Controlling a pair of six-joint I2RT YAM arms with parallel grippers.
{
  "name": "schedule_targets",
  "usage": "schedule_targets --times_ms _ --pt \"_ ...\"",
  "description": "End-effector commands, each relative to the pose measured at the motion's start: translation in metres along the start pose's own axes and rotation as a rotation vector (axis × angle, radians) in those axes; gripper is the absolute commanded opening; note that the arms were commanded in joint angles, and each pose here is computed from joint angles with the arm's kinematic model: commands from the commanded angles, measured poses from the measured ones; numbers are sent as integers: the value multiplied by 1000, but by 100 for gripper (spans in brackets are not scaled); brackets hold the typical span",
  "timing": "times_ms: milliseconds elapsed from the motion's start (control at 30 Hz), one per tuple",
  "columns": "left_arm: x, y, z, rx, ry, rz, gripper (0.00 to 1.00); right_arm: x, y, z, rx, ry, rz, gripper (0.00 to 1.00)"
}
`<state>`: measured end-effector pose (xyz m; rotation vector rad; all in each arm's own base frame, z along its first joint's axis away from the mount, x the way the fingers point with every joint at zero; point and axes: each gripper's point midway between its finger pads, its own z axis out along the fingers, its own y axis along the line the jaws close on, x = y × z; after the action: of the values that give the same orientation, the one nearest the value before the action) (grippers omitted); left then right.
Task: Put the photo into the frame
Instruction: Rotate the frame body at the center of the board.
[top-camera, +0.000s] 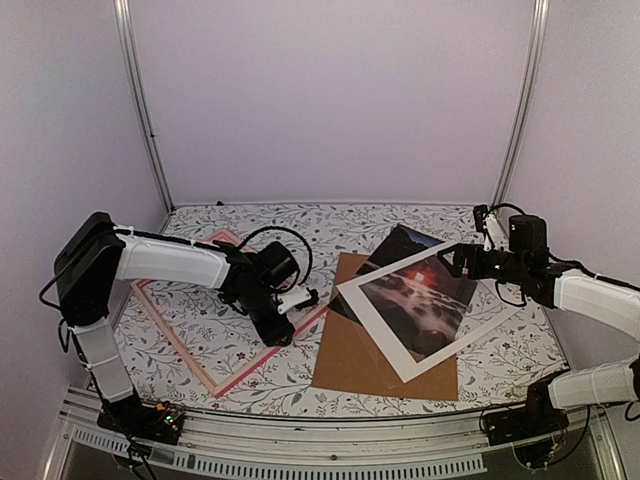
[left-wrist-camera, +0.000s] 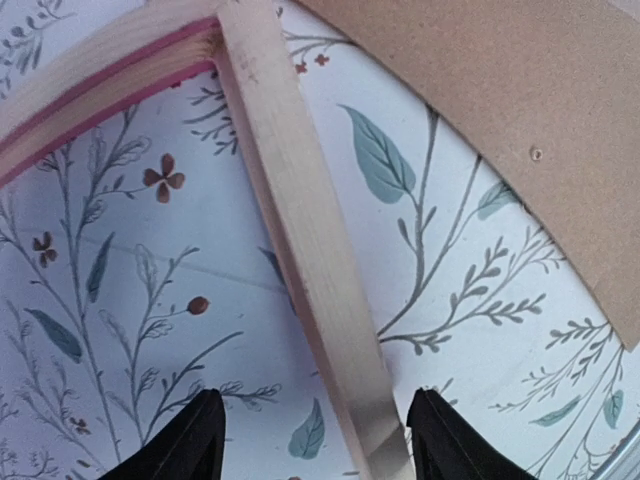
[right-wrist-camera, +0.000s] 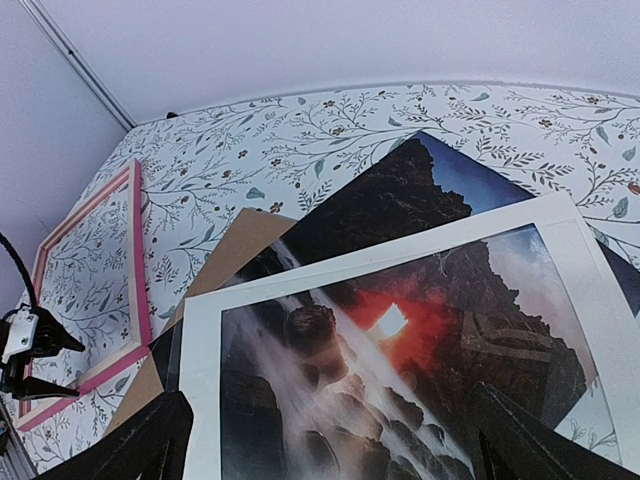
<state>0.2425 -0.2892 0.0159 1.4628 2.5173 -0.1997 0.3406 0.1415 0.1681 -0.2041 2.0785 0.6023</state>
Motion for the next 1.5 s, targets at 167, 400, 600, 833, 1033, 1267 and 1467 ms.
schedule_targets --times_ms 167,400,600,833,1033,1267,1467 --pt "6 110 -88 -321 -271 -515 78 -3 5 -1 -19 -19 0 99" --pt "96 170 -140 -489 -490 -1025 99 -1 11 3 -57 -16 9 99" --pt "159 180 -143 -550 -543 -1360 100 3 13 5 -72 -11 17 99" --pt "210 181 -115 -547 -406 -1627 100 7 13 10 -85 4 26 99" --pt "228 178 -100 -513 -408 -1766 100 9 13 13 -88 13 33 99" --pt "245 176 -86 -520 -411 -1834 97 15 12 18 -92 30 39 99" --pt "249 179 -75 -531 -413 -1810 83 16 12 19 -94 34 41 99"
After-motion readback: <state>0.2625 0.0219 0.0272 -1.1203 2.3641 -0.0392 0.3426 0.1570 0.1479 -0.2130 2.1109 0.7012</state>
